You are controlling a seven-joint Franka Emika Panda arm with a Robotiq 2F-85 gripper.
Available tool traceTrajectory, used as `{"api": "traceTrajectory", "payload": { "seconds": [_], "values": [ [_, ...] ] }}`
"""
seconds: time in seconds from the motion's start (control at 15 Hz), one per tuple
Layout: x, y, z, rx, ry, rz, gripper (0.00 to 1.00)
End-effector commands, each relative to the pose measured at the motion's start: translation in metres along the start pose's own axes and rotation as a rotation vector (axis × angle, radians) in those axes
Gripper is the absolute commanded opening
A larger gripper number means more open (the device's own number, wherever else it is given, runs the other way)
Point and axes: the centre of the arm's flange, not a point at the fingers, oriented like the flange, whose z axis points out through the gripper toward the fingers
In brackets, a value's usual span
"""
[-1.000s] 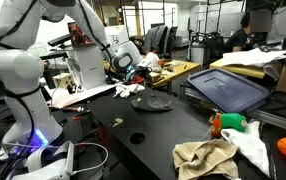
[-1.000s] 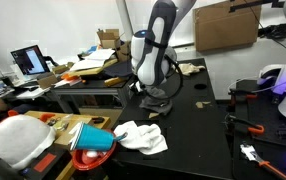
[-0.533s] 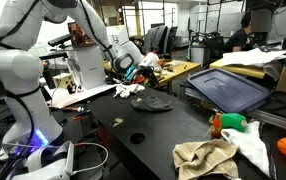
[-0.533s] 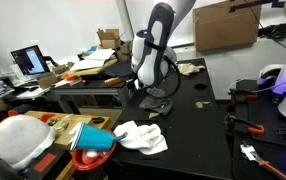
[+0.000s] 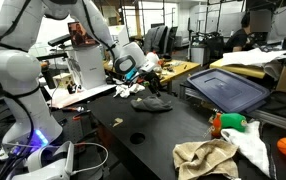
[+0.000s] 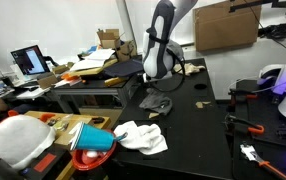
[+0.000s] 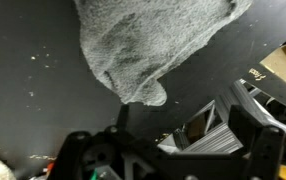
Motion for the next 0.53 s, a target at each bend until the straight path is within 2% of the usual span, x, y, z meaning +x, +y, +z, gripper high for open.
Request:
{"api": "traceTrajectory", "payload": {
  "seconds": [0.0, 0.27, 0.47],
  "values": [
    [0.022, 0.028, 0.010, -0.037, -0.052, 0.140, 1.00],
    [0.044, 0.057, 0.032, -0.083, -0.140, 0.250, 1.00],
    [0.058, 0.067, 0.046, -0.059, -0.223, 0.306, 1.00]
  ]
}}
